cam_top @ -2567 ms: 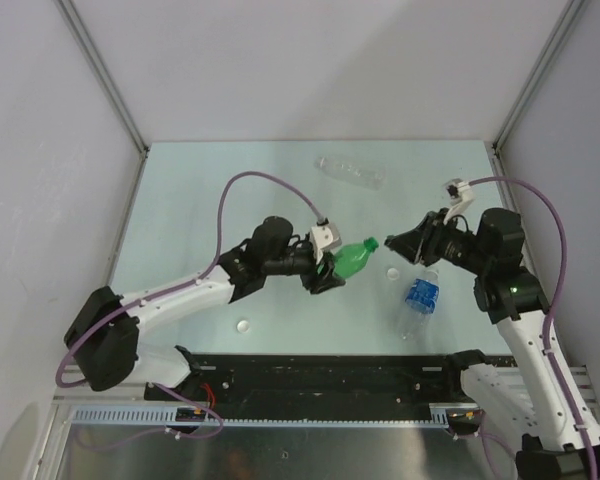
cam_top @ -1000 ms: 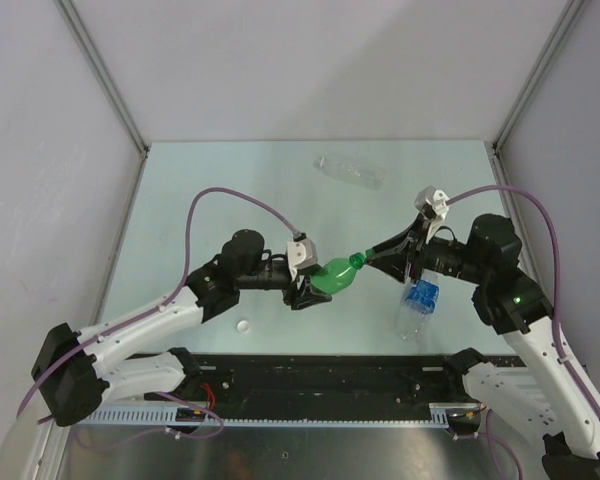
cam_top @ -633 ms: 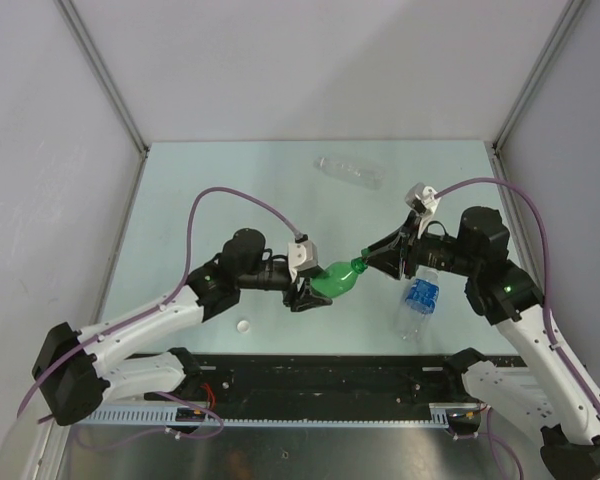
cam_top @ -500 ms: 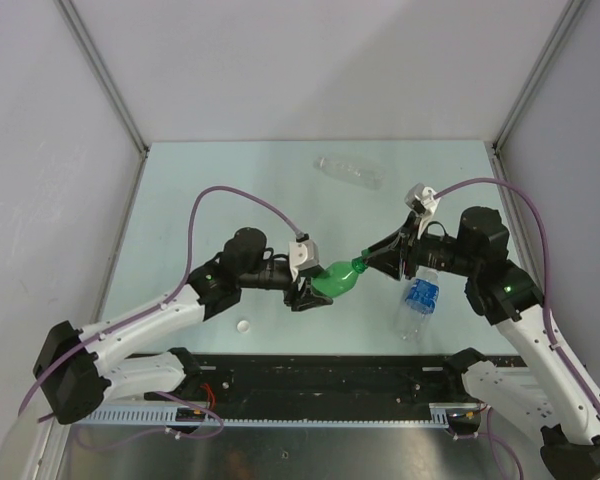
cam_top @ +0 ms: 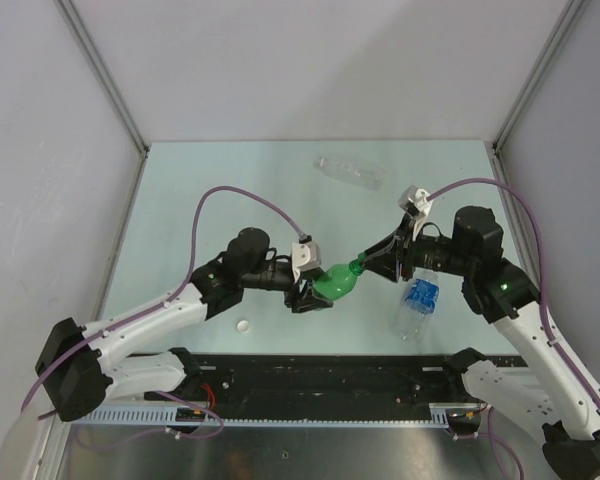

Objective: Screw on the bottle caps
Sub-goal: Screw the bottle cap onto the plastic bottle.

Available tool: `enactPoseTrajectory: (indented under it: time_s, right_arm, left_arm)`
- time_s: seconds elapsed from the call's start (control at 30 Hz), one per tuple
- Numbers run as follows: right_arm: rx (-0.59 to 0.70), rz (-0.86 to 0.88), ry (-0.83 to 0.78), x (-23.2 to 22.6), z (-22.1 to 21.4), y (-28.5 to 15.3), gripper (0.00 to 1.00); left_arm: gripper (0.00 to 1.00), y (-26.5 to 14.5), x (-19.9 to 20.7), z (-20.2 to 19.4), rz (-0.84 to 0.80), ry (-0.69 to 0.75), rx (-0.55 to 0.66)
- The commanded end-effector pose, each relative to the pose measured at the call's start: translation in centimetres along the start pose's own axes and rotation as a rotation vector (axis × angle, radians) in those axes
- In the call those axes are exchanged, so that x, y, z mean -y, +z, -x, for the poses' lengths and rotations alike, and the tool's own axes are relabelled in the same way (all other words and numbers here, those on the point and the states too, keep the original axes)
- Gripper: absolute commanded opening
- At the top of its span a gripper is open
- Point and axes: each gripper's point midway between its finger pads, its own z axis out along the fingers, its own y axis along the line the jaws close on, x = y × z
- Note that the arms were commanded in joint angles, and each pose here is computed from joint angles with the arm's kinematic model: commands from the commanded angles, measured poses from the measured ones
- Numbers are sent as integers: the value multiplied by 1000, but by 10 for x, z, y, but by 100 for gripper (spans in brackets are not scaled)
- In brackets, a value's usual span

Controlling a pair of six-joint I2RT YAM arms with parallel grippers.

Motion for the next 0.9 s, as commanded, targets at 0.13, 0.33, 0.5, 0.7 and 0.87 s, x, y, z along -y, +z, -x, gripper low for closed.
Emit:
enactPoseTrajectory:
  time_s: [0.13, 0.33, 0.5, 0.7, 0.87]
  right_arm:
    - [62, 64, -65, -25, 23, -9, 35]
    - [64, 31, -67, -21, 23, -11, 35]
    - [70, 61, -77, -28, 24, -14, 35]
    - [39, 73, -61, -27, 17, -11, 35]
    - [24, 5, -53, -16, 12, -11, 35]
  left_arm:
    - [0, 3, -1, 21, -14, 27, 43]
    - [0, 1, 3, 26, -34, 29, 54]
    - [0, 3, 3, 23, -40, 21, 47]
    - [0, 6, 4, 22, -56, 8, 40]
    - [0, 5, 7, 24, -68, 12, 47]
